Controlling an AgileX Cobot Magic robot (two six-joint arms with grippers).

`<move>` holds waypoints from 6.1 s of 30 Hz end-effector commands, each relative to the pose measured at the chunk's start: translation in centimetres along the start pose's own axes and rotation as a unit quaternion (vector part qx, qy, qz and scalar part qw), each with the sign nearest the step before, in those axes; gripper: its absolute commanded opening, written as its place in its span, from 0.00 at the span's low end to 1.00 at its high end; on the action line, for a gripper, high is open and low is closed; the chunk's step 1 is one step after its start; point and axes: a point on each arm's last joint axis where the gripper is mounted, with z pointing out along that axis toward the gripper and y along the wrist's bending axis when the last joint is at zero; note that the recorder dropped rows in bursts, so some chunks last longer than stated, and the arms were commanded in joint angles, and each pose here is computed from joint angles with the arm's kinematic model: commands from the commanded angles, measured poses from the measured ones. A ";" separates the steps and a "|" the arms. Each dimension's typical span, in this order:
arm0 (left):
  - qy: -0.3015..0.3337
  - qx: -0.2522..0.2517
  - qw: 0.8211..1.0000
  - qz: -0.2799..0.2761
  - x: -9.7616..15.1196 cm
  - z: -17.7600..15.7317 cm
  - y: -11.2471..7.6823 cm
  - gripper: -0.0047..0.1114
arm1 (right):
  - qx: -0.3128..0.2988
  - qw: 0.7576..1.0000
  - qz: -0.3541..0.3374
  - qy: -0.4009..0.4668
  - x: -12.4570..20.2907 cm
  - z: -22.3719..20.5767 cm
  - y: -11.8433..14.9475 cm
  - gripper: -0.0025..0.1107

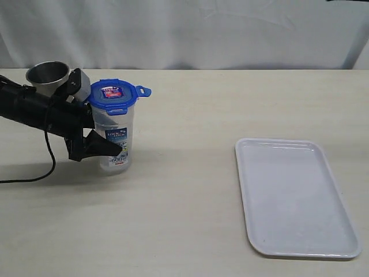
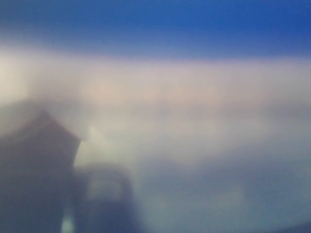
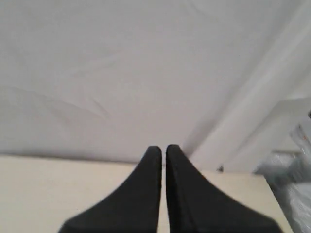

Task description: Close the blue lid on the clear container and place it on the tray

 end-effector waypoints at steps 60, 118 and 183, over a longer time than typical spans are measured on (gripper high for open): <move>-0.013 0.004 1.000 0.015 -0.7 0.0 -0.1 0.04 | -0.550 0.788 -0.046 0.273 0.0 -5.0 27.2 0.43; -0.013 0.003 1.000 0.015 -0.7 0.0 0.0 0.04 | -0.689 0.651 -0.313 0.063 -2.0 -10.0 25.8 0.43; -0.018 0.012 1.000 0.015 -0.8 0.0 -0.2 0.04 | -0.595 0.651 -0.470 0.026 -2.8 -16.1 27.6 0.55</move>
